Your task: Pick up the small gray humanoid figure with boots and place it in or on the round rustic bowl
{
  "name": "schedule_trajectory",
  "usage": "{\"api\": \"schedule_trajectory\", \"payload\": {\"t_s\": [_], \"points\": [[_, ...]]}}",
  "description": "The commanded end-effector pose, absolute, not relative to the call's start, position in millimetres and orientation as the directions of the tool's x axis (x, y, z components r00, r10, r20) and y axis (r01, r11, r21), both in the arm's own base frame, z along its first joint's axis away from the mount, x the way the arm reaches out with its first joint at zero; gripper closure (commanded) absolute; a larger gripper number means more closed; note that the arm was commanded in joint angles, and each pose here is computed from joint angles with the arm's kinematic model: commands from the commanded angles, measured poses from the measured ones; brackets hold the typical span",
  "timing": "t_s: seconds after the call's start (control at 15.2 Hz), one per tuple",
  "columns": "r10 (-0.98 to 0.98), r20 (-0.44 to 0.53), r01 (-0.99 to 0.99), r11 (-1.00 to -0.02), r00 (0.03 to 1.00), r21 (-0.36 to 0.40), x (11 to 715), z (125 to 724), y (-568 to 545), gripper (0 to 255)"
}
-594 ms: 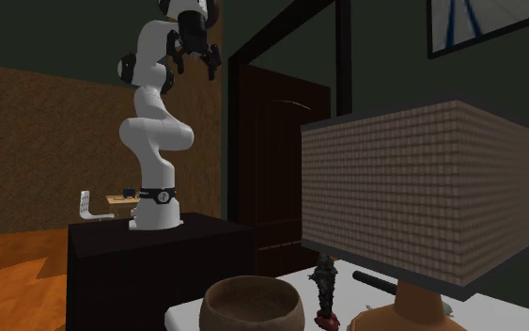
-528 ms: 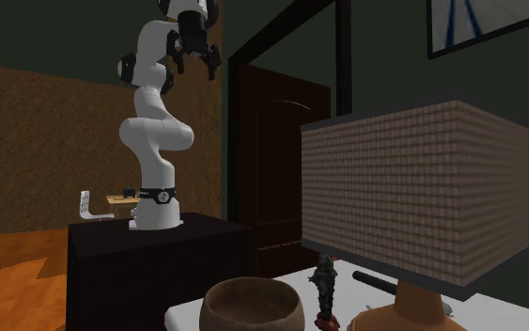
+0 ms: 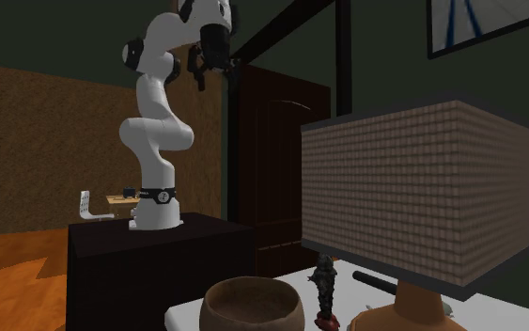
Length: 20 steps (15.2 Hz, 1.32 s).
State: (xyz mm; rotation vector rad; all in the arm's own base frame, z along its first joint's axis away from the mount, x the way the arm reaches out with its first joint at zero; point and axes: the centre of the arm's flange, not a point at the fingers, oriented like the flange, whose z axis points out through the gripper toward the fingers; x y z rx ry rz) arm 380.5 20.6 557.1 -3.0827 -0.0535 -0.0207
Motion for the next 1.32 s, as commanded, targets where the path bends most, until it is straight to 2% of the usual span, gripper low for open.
{"api": "schedule_trajectory", "payload": {"t_s": [0.0,1.25], "points": [[0.023,-0.002,0.022,-0.998,1.000,-0.053,399,539,30,0],[-0.087,-0.162,-0.087,-0.996,0.983,0.009,583,352,93,0]]}}
